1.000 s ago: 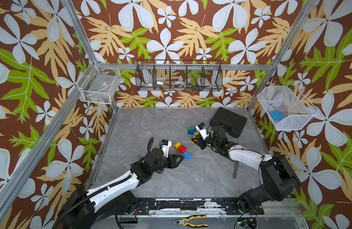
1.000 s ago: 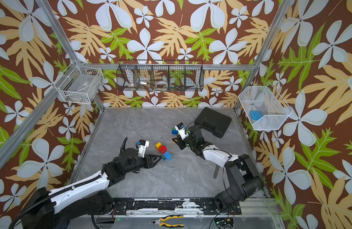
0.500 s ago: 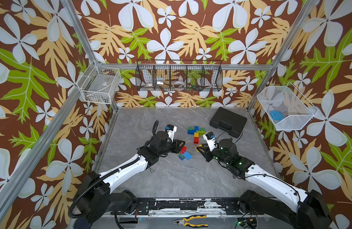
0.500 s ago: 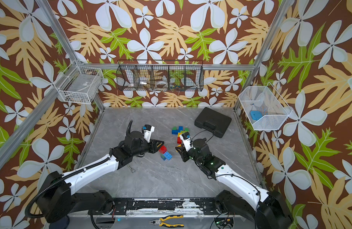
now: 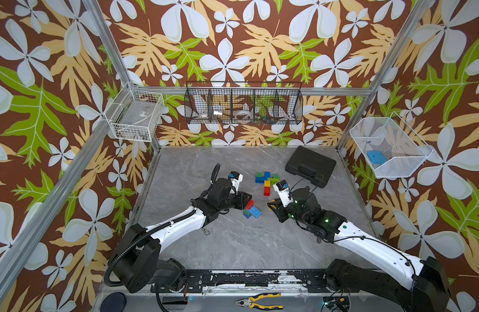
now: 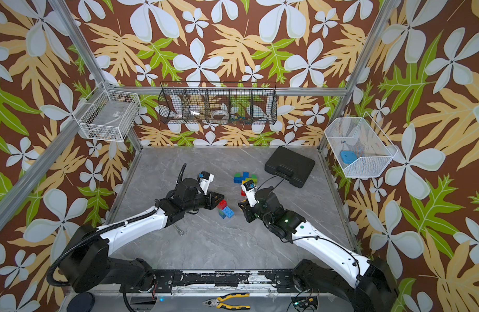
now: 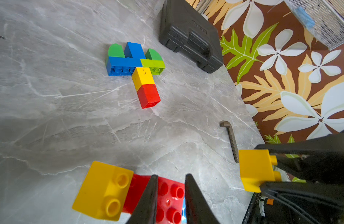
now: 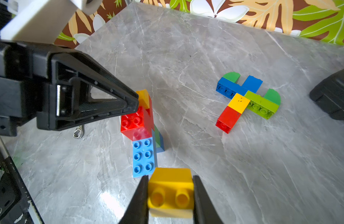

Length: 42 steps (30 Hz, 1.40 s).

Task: Assemble a fork with lego
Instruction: Adjust the lego brick at the center of the board, then assemble the lego brick with the lego brick.

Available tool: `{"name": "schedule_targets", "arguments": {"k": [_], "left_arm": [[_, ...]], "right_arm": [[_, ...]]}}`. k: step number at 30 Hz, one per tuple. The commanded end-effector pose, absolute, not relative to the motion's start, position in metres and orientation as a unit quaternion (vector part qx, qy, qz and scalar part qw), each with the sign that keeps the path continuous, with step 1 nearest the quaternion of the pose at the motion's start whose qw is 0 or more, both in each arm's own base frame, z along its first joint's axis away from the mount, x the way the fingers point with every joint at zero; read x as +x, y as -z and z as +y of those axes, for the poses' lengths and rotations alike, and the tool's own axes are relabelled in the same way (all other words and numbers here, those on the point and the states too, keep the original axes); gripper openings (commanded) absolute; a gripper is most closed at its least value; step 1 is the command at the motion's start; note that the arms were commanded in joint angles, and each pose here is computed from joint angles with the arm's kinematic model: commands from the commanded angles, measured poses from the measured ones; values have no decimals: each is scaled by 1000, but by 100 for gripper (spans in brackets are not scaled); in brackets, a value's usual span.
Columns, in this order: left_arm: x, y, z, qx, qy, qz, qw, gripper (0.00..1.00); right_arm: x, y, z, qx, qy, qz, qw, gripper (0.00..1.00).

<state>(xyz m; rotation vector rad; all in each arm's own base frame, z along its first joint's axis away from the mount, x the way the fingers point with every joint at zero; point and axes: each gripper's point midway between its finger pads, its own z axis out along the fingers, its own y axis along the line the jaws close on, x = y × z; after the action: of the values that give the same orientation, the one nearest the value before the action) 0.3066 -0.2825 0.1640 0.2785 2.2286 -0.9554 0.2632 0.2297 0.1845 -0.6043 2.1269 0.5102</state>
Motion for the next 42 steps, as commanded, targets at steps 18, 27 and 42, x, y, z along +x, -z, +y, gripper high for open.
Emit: {"name": "schedule_targets", "arguments": {"k": [18, 27, 42], "left_arm": [[300, -152, -278, 102, 375, 855, 344, 24], [299, -150, -280, 104, 378, 855, 340, 24], [299, -148, -280, 102, 381, 854, 339, 24]], "right_arm": [[251, -158, 267, -321, -171, 866, 342, 0], [251, -154, 278, -402, -158, 841, 325, 0], [261, -143, 283, -459, -161, 821, 299, 0]]}}
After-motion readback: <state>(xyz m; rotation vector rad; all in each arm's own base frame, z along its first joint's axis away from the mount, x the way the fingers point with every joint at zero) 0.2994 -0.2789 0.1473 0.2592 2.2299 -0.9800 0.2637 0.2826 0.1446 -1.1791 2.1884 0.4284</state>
